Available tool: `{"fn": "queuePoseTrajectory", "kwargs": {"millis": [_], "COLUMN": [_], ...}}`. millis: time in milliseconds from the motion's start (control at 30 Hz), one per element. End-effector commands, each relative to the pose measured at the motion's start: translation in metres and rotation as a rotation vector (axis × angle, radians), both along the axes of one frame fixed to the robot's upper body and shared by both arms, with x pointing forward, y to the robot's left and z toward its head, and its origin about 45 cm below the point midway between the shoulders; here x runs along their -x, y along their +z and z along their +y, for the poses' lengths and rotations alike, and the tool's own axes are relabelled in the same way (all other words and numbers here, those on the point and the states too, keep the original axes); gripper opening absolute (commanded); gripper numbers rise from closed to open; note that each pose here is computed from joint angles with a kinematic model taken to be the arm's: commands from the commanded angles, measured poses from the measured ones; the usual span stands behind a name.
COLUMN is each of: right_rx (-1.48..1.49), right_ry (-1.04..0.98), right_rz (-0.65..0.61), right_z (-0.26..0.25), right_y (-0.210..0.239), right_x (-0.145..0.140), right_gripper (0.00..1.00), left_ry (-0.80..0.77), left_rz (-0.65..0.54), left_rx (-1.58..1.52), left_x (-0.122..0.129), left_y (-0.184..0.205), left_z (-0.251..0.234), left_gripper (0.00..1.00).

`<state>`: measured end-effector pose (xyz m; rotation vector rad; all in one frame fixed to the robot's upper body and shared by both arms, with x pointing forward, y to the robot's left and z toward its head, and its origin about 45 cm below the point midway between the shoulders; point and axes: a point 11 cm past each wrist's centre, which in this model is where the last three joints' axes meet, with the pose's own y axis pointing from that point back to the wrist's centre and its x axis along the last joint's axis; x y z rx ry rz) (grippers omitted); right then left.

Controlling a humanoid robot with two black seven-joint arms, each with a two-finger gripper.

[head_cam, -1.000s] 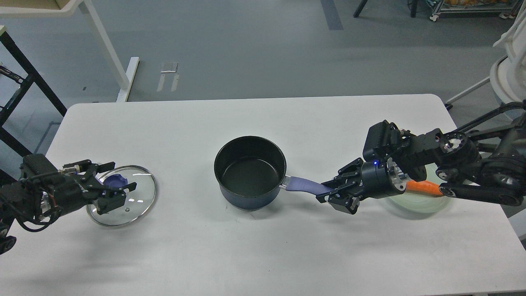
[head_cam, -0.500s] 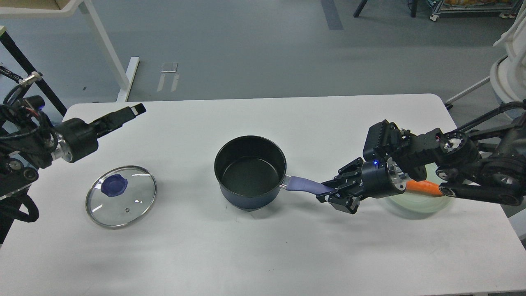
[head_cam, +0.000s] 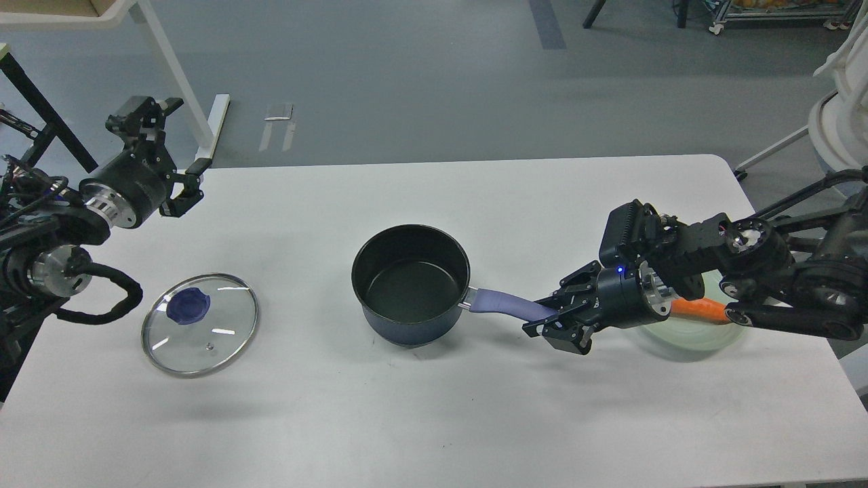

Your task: Open pot lid

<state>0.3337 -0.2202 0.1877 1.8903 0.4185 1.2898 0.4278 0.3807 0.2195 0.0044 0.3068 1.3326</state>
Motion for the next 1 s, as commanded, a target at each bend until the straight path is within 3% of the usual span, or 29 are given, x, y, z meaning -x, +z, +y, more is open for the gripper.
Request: {"fn": "queuePoseTrajectory", "kwargs": {"millis": [0,33,167,400,767,867,967], "right_rx": [-0.006,-0.013,-0.094,-0.501,-1.398,-1.575,-1.661], "right_ry": [-0.018,-0.035,-0.152,-0.600,-1.348,-1.477,-1.584], "right_rz": [-0.013,-0.024,-0.069,-0.003,0.454,0.620,0.675], "right_z": [-0.003,-0.006,-0.016,-0.050,-0.093,-0.087,-0.093], "right_y": [0.008,0.014,0.050,0.100,0.084,0.062,0.030], "right_x": [-0.005,-0.009,-0.027,-0.047,-0.060,-0.058,-0.055], "right_gripper": [0.92,0.96,0.98,0.98,0.98,0.98,0.99], "left_ry": [-0.021,-0.022,-0.043,-0.065,-0.077,-0.059,-0.056], "left_rz": [0.005,0.005,0.005,0.015,0.001,-0.003,0.010], "left_rx": [0.026,0.027,0.043,0.074,0.147,0.159,0.178], "left_x": [0.000,0.000,0.001,0.004,0.003,0.003,0.005], "left_y": [-0.003,-0.003,-0.003,-0.010,-0.017,-0.019,-0.027], "left_z": [-0.006,-0.006,-0.008,-0.018,-0.036,-0.035,-0.040], "left_gripper": [0.99,0.99,0.99,0.99,0.99,0.99,0.99]}}
